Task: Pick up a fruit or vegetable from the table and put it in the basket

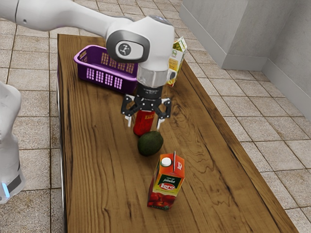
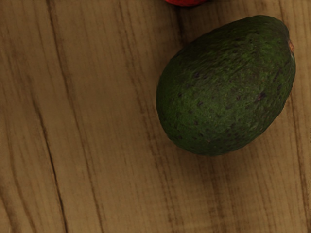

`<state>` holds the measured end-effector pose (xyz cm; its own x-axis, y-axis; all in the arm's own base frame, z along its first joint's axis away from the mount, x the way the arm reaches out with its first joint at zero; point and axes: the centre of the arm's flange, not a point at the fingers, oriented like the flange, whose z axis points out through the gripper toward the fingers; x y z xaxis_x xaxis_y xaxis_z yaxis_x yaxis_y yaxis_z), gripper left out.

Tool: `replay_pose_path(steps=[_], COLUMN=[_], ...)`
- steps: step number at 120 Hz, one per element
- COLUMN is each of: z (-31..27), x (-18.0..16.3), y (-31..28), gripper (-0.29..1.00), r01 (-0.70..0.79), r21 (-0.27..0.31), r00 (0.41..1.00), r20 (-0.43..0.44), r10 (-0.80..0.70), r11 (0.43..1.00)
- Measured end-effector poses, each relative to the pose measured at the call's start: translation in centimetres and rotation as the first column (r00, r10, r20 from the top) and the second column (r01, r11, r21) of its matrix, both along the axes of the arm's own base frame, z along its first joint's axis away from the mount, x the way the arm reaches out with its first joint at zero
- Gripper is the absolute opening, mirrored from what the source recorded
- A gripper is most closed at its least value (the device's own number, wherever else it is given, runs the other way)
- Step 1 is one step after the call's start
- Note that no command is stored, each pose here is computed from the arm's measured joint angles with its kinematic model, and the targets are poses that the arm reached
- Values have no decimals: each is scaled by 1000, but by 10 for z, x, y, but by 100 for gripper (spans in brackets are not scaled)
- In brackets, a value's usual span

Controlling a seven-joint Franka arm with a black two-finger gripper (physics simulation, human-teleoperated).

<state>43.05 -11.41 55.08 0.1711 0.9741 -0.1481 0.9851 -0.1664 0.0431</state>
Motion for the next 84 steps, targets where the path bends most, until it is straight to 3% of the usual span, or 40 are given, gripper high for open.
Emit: replay_pose_path(steps=[84], z=[-21], x=[1], y=[26], gripper=[70], r01=[-273], r21=[31], r00=[959], r20=[-76], r10=[274], r11=[962])
